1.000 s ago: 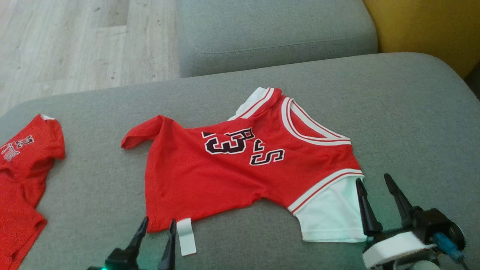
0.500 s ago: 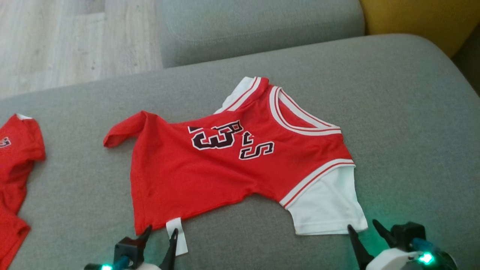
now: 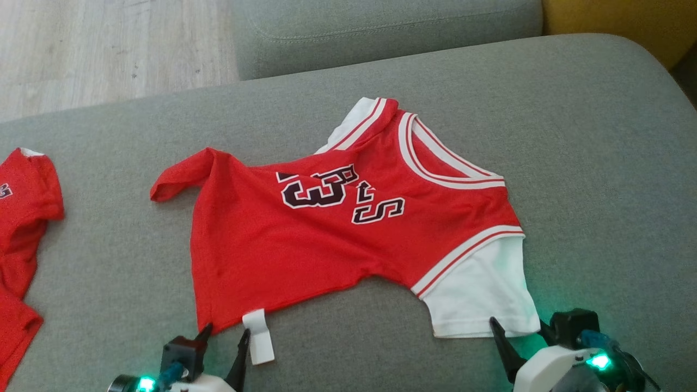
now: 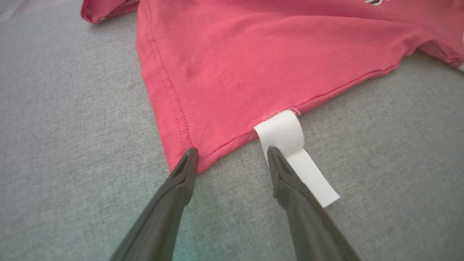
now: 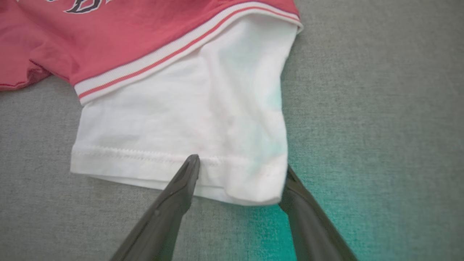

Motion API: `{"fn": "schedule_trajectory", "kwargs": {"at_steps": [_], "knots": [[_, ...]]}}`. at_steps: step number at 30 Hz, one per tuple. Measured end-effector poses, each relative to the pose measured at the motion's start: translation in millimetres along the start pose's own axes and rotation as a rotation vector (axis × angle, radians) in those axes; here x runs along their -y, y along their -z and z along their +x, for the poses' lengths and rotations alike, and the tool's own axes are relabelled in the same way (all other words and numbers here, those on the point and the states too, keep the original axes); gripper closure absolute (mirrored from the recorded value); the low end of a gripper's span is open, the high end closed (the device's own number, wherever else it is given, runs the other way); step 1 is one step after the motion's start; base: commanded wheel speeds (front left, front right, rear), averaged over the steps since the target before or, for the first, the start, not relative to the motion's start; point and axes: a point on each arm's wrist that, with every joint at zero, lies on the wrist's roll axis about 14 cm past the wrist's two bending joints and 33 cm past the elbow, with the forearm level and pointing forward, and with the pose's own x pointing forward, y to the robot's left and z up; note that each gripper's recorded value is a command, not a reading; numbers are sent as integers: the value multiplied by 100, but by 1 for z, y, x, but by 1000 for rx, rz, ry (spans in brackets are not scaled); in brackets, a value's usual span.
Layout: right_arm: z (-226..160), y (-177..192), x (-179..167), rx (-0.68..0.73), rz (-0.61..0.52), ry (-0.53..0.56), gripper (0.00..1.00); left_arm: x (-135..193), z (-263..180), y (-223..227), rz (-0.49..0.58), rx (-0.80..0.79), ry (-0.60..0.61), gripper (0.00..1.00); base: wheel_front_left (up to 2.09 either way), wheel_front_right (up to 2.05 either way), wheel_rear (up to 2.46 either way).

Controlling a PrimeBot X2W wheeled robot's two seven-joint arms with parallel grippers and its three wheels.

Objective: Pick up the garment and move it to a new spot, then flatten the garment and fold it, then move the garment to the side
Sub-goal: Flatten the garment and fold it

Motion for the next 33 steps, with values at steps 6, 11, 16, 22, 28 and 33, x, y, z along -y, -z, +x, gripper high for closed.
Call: {"fn": "schedule_trajectory", "kwargs": {"at_steps": [6, 11, 16, 22, 28, 33], "knots": [[4, -6, -1, 13, -6, -7, 0, -4, 2, -2, 10, 0, -8, 0, 0, 0, 0], [5, -4, -2, 13, -1, -11, 0, -7, 6, -7, 21, 9, -16, 0, 0, 0, 0], [7, -5, -3, 11, -5, -14, 0, -6, 9, -4, 25, -7, -10, 0, 0, 0, 0], [11, -8, -5, 10, -4, -24, 0, -8, 14, -4, 37, -19, -15, 0, 0, 0, 0], [20, -14, -7, 17, -13, -34, 0, -11, 21, -7, 57, -19, -18, 0, 0, 0, 0], [25, -18, -8, 20, -14, -42, 52, -15, 26, -9, 67, -12, -29, 51, 0, 0, 0]]}}
